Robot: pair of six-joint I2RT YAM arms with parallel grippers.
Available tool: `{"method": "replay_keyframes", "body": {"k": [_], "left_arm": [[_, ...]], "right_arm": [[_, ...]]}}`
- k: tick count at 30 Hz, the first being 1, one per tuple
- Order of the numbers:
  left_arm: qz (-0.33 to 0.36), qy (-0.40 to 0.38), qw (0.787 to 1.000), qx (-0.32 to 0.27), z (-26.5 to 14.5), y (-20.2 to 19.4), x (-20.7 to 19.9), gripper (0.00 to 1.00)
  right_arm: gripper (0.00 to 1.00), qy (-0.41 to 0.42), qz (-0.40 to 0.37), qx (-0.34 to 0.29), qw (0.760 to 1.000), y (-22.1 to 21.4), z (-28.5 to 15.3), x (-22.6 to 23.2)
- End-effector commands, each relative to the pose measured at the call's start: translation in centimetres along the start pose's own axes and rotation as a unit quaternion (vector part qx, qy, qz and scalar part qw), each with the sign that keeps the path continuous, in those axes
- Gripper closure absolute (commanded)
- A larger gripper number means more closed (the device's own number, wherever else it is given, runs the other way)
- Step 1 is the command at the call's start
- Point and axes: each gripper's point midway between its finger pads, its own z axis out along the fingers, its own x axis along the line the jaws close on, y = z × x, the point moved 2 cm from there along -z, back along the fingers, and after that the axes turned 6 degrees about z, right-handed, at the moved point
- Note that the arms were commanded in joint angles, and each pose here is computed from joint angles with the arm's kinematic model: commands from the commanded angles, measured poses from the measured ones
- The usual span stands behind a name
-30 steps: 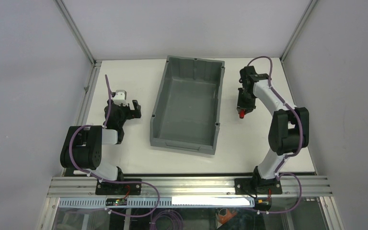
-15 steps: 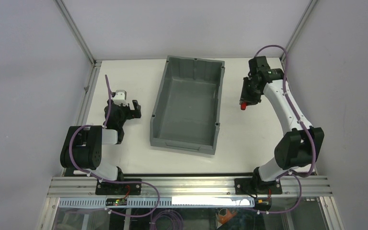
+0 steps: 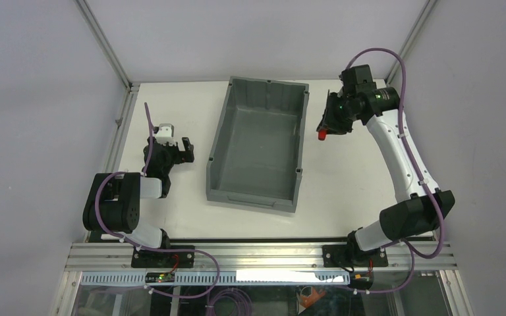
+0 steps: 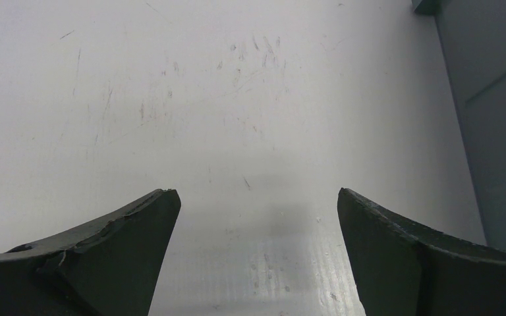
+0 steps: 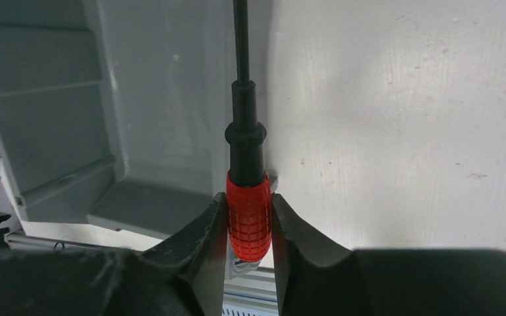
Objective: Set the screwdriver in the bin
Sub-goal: Pick up the screwdriver from the center of the board, then place the screwdriver in the bin.
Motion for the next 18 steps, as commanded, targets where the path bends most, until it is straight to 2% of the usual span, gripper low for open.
{"method": "replay_keyframes", "body": {"k": [1,8,18], "left_arm": [[-0.002,-0.012,1.0,-0.028,-0.2,1.5,-0.5,0.01],[-0.002,-0.012,1.0,-0.028,-0.2,1.5,-0.5,0.01],[-0.003,-0.012,1.0,-0.028,-0.2,1.5,-0.5,0.01]], "right_arm": [[1.0,0.061,0.009,-0.022,0.998,0.2,-3.1,3.7],[1.0,0.066,0.003,-0.02,0.998,-0.3,-2.4,7.7],[1.0,0.018,-0.003,-0.011,1.0,-1.1,2.2,11.8]]}}
